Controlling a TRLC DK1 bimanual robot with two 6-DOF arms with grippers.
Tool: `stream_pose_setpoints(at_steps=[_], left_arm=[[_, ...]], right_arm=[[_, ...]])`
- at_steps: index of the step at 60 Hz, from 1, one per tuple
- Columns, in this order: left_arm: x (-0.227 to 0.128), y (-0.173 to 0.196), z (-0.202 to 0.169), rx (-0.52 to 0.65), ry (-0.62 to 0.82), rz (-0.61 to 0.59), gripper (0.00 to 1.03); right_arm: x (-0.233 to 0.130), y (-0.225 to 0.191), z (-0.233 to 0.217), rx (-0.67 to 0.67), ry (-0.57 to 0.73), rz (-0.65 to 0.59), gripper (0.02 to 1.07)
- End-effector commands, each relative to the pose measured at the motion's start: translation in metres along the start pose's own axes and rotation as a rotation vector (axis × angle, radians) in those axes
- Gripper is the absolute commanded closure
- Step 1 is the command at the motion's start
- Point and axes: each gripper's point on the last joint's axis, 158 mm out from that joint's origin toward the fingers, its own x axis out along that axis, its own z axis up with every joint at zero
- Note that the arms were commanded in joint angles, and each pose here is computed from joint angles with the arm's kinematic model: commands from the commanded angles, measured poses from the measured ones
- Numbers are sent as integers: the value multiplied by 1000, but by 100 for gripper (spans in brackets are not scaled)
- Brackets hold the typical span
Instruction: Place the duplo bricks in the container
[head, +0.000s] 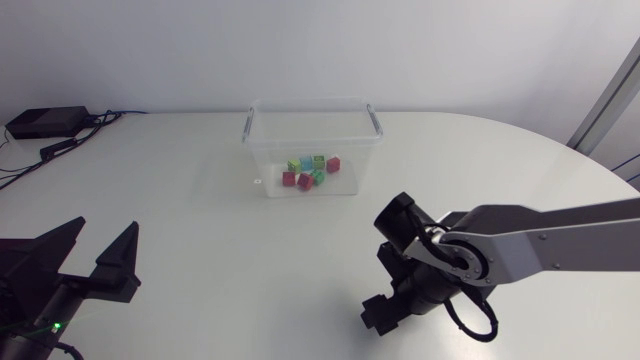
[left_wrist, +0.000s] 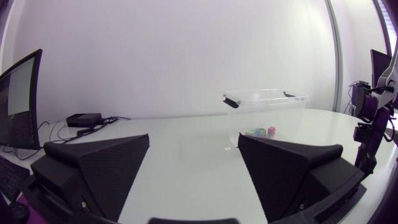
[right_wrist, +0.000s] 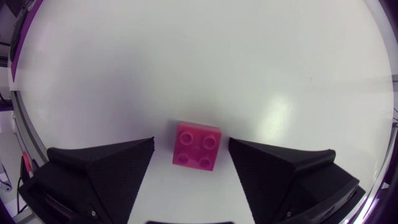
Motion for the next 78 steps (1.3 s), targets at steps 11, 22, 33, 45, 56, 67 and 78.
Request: stream_pose_setpoints(at_steps=[11,22,33,45,56,67,78], left_arm=[[1,-2,-4,19,-1,-6,4],[1,-2,-4,19,-1,-6,4],[1,-2,-4,19,-1,-6,4],[1,-2,-4,19,-1,-6,4],[1,-2,-4,19,-1,-6,4],[1,-2,-4,19,-1,-6,4],[1,-2,-4,19,-1,-6,4]], right_arm=[[3,0,2,38,1,4,88],[1,1,0,20,5,13,102],[-17,-6,23,15,-86,6,102],[-67,-22,70,32,-277,4,102],[-116,-35,109,54,-437,-2,102],[-146,-49,138,57,-559,-17,102],[-170,-56,166,53,-660,-23,102]])
